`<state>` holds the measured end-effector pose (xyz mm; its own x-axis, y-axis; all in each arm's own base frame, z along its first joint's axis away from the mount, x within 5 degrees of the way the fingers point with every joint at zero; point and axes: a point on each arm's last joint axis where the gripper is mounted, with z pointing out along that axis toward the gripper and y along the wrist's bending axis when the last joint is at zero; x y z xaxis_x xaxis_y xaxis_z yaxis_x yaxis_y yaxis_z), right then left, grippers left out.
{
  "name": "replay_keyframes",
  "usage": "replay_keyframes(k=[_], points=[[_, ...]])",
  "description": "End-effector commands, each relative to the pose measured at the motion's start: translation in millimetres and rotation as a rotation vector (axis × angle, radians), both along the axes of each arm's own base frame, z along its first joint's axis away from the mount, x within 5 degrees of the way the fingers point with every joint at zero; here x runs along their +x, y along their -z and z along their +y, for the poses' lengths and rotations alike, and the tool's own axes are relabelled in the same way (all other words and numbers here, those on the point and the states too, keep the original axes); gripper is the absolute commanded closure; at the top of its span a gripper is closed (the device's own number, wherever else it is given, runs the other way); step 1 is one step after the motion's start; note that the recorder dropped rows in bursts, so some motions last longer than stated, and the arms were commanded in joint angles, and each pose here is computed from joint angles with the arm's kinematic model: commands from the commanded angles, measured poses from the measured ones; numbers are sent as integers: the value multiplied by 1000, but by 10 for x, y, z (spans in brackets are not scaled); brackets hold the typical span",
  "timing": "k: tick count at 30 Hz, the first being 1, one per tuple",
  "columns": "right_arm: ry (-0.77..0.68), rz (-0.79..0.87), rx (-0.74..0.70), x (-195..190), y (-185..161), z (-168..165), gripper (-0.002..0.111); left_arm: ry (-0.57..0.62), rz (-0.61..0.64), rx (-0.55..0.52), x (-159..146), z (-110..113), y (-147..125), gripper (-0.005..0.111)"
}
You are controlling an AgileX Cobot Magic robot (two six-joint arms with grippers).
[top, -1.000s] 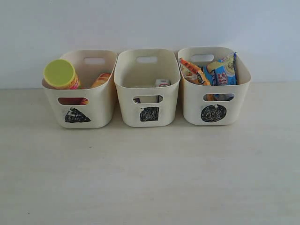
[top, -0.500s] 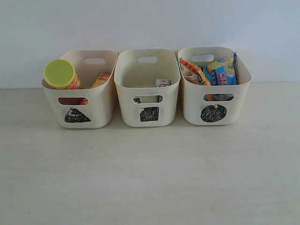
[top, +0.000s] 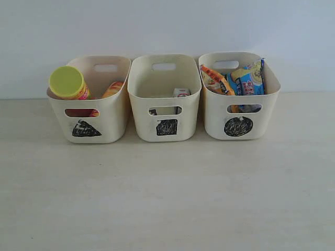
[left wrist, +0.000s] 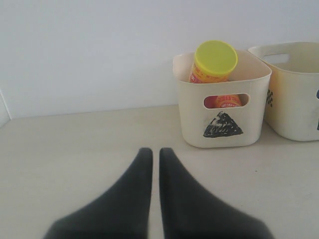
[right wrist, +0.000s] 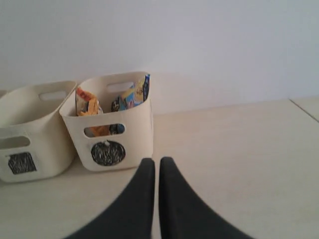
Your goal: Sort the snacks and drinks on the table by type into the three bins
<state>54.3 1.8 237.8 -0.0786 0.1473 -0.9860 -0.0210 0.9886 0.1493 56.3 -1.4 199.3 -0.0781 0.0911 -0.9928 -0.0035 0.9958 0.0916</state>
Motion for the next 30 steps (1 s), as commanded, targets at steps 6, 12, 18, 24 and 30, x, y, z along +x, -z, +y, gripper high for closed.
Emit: replay_keyframes(k=[6, 12, 18, 24, 30], points=[[-9, 113, -77, -28, 342, -1, 108, 10, 1, -21, -1, -7, 11, 103], [-17, 168, -45, -7, 546, 11, 108, 10, 1, -21, -1, -7, 11, 103], [-26, 168, -54, -7, 547, 17, 108, 10, 1, -21, -1, -7, 11, 103], [-34, 166, -105, -7, 547, 17, 108, 10, 1, -21, -1, -7, 11, 103], [-35, 166, -114, -7, 547, 17, 108, 10, 1, -21, -1, -7, 11, 103]])
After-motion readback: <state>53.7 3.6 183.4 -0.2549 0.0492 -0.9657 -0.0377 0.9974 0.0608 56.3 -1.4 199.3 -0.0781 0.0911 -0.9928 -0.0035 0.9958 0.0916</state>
